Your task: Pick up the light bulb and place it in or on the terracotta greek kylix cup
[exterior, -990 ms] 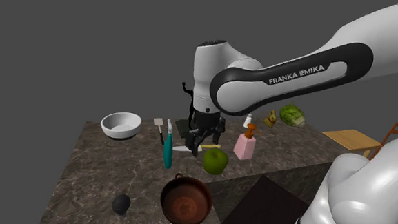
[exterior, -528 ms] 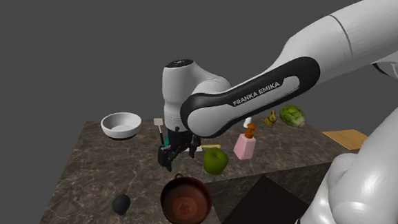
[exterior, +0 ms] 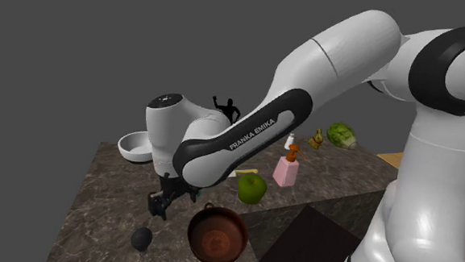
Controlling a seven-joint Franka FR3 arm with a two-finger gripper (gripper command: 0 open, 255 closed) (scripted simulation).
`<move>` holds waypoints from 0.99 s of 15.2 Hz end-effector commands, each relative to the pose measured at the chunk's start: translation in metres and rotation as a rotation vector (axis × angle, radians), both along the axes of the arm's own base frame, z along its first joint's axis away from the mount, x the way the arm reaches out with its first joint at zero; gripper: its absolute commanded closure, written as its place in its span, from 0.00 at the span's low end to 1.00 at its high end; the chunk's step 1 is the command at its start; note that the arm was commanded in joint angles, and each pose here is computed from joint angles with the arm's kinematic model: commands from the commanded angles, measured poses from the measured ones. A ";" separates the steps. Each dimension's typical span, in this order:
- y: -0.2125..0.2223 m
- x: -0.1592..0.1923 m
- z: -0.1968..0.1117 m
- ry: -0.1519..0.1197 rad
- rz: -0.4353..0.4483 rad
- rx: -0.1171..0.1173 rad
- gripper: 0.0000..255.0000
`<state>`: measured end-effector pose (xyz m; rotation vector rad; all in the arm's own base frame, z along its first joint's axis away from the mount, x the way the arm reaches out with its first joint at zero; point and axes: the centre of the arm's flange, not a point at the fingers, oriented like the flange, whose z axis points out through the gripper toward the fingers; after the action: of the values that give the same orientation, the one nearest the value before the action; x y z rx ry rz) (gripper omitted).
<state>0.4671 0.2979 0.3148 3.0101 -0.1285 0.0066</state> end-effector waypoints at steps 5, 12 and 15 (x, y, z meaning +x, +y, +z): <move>0.058 0.031 -0.043 -0.016 0.012 -0.001 0.00; 0.092 0.051 -0.086 -0.026 0.019 -0.001 0.00; 0.090 0.051 -0.102 -0.026 0.019 -0.001 0.00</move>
<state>0.5177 0.3894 0.2197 3.0106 -0.1022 0.0471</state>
